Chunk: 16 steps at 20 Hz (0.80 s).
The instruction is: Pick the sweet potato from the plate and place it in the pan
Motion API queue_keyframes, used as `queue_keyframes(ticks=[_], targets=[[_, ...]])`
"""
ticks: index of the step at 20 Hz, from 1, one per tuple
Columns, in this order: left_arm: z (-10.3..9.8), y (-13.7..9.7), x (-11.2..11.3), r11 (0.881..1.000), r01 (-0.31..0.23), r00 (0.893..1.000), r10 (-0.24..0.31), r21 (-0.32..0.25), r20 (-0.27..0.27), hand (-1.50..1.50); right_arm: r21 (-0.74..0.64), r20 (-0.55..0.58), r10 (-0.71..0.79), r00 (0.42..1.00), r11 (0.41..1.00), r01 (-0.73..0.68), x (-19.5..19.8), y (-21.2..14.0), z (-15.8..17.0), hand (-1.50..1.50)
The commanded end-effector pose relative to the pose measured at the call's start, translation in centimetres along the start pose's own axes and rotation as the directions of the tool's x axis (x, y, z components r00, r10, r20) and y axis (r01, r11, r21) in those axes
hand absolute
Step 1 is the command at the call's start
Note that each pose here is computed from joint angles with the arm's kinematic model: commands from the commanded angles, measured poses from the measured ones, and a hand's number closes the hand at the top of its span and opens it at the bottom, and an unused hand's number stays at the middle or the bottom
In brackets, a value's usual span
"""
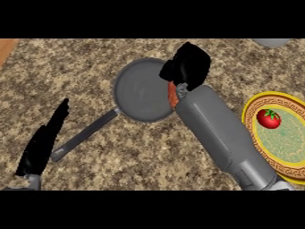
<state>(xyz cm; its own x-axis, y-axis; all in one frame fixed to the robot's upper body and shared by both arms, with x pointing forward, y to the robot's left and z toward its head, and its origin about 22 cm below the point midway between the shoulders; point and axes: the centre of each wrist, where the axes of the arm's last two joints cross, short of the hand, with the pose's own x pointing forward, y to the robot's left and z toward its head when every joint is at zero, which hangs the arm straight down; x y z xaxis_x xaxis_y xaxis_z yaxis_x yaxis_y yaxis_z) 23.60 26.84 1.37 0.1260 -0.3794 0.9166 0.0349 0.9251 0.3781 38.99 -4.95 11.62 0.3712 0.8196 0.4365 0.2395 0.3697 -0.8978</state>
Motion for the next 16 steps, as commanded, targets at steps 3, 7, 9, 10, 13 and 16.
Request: queue_keyframes(ticks=[3,7,9,10,13,16], targets=[[-0.1,-0.6,-0.3,1.0,0.015,1.0,-0.015,-0.009,0.009,0.0,0.099,-0.112,0.03,0.993,0.995,-0.019,-1.7,3.4,-2.6,1.5],[-0.9,0.0,0.9,0.999,-0.004,1.0,0.005,-0.042,0.025,0.0,0.141,-0.313,-0.252,0.916,0.941,0.307,-2.9,2.5,-3.7,1.5],[-1.6,-1.1,1.3,0.999,0.013,0.999,-0.012,-0.048,0.034,0.0,0.191,-0.357,-0.266,0.896,0.917,0.349,-2.9,2.8,-3.8,-1.5],[-1.1,-0.2,1.0,0.999,0.006,0.999,-0.005,-0.033,0.051,0.0,0.177,-0.382,-0.3,0.874,0.905,0.387,-4.0,3.3,-4.1,-1.5],[-1.8,-1.8,2.1,0.998,0.003,0.998,0.0,-0.064,0.057,0.0,0.099,-0.34,-0.431,0.836,0.868,0.487,-3.7,3.3,-3.9,-1.5],[-2.4,-0.4,2.2,0.999,0.015,0.998,-0.012,-0.042,0.059,0.0,-0.028,-0.216,-0.522,0.825,0.848,0.529,-3.0,2.9,-4.0,-1.5]])
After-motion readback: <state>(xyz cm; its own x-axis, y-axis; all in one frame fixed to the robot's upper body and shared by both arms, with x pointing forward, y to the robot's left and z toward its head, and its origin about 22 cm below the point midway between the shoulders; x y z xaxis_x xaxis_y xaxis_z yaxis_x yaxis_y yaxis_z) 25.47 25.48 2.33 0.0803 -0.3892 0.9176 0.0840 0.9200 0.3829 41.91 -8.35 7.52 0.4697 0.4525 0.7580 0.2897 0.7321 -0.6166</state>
